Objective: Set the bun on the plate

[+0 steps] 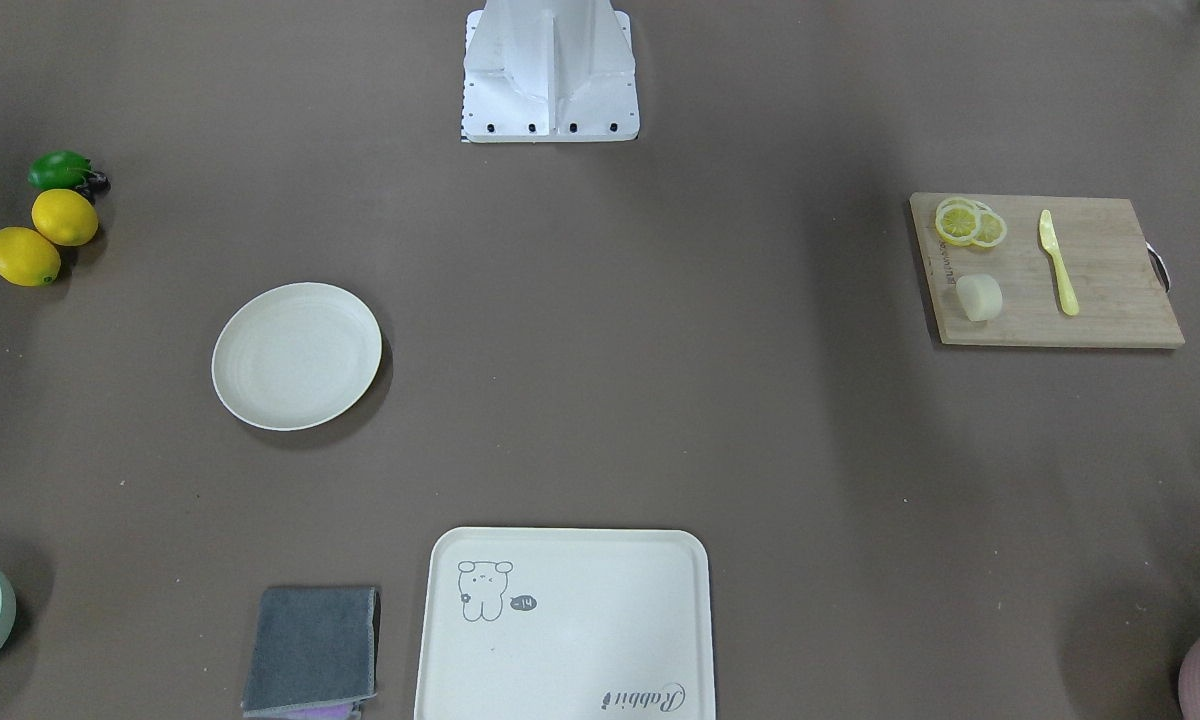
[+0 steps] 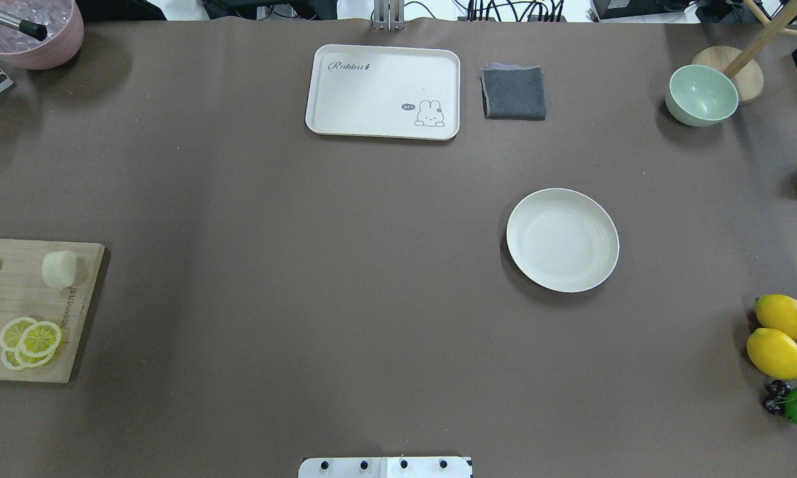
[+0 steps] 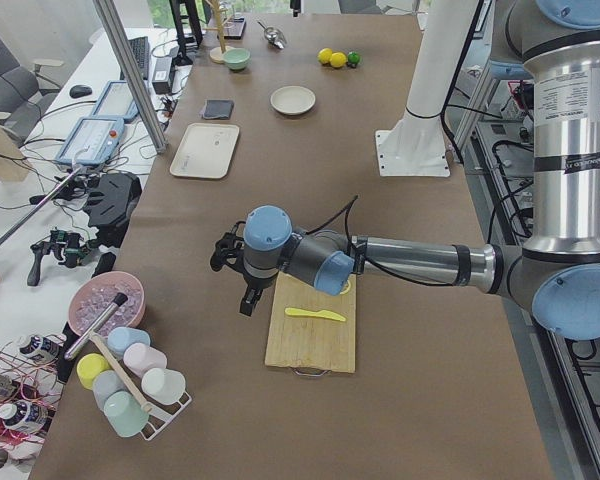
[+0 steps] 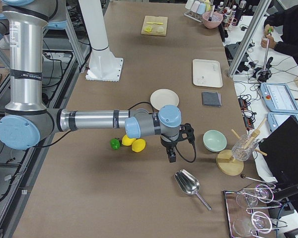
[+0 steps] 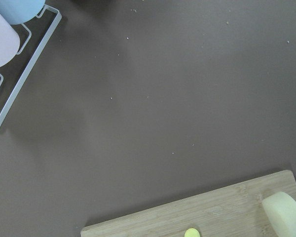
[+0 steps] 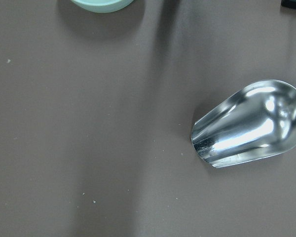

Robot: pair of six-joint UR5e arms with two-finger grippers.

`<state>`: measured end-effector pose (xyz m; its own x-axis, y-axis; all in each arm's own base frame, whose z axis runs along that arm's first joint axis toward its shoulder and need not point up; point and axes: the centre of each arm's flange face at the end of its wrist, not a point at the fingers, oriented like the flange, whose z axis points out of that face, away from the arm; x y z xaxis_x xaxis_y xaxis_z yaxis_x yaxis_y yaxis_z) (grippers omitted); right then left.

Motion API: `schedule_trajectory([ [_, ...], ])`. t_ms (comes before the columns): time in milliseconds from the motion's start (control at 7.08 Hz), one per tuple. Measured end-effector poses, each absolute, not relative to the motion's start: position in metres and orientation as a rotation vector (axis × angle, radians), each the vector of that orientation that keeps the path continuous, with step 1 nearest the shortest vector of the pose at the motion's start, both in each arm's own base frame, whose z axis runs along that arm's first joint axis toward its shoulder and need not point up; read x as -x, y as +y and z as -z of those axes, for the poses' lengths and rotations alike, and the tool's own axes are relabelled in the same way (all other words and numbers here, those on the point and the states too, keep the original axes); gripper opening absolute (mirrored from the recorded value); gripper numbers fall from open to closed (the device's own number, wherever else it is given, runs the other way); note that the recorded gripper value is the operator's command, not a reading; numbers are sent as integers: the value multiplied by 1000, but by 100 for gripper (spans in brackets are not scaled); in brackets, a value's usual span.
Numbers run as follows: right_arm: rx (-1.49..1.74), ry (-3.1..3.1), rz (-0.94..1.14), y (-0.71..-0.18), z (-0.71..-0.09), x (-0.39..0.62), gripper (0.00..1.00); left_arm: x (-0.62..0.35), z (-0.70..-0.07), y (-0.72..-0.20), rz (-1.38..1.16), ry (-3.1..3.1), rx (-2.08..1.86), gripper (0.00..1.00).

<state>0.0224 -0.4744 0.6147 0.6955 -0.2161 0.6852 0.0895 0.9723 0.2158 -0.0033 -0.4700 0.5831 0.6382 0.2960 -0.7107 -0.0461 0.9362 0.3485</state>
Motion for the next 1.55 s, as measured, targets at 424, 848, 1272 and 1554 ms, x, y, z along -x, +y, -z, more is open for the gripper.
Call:
schedule_trajectory([
  [424, -176, -811, 176, -470, -612, -21, 100, 4, -582, -462, -153, 866, -292, 97],
  [848, -227, -870, 213, -462, -606, -11, 100, -4, -577, -462, -99, 887, -254, 97],
  [1272, -175, -984, 209, -460, -584, 53, 98, -28, -573, -463, -118, 900, -226, 97],
  [1554, -100, -991, 82, -460, -560, 134, 85, -30, -573, -464, -115, 902, -221, 97],
])
